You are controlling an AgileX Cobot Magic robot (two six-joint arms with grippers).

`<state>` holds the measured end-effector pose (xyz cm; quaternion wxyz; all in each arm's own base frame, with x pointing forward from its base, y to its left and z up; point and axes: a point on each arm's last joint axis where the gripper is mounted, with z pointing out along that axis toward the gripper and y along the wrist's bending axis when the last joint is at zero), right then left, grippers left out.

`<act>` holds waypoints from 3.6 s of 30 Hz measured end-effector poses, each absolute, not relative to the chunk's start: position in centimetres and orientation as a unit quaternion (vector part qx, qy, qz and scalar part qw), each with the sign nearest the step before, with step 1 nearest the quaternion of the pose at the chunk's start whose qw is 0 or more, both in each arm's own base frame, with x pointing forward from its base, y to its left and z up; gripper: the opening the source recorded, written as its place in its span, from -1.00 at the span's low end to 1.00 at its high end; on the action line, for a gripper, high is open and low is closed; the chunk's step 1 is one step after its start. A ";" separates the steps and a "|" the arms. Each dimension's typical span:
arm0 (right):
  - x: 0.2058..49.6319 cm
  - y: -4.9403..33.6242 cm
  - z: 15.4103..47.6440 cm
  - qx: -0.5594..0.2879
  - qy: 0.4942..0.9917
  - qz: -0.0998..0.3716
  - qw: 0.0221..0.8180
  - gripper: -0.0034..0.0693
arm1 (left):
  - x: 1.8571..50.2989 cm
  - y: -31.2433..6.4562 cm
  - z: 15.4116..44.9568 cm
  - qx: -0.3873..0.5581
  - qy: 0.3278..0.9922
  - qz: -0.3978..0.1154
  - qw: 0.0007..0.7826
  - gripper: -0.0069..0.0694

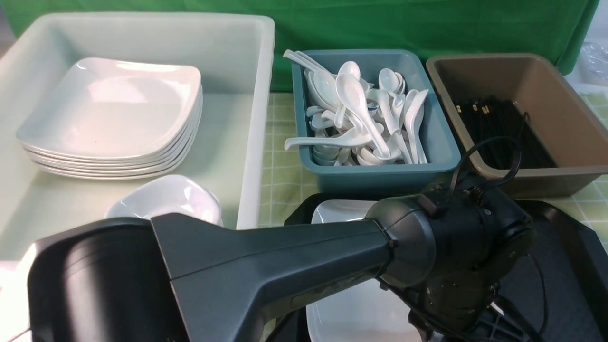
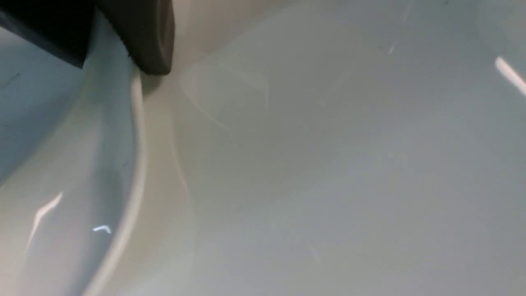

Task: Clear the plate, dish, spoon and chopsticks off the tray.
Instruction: Use the left arm to grab a soup spoon from the plate, then use the left arm to put the soup spoon into the small storage box in the middle, then use the left arm to grab a plate from the dinner plate

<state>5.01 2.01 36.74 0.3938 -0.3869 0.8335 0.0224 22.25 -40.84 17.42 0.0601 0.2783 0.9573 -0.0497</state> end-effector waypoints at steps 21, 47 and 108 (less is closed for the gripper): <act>4.4 2.6 36.5 -0.361 0.853 0.085 0.368 -0.42 | 44.5 -29.9 25.5 0.168 0.887 -0.177 0.392 0.05; 4.9 2.1 36.7 -0.321 0.863 0.062 0.386 -0.40 | 20.5 -31.3 31.8 0.626 0.754 -0.002 0.201 -0.81; 4.9 2.2 36.7 -0.263 0.882 0.092 0.381 -0.80 | 17.5 -26.7 17.2 0.809 0.561 0.000 0.174 0.30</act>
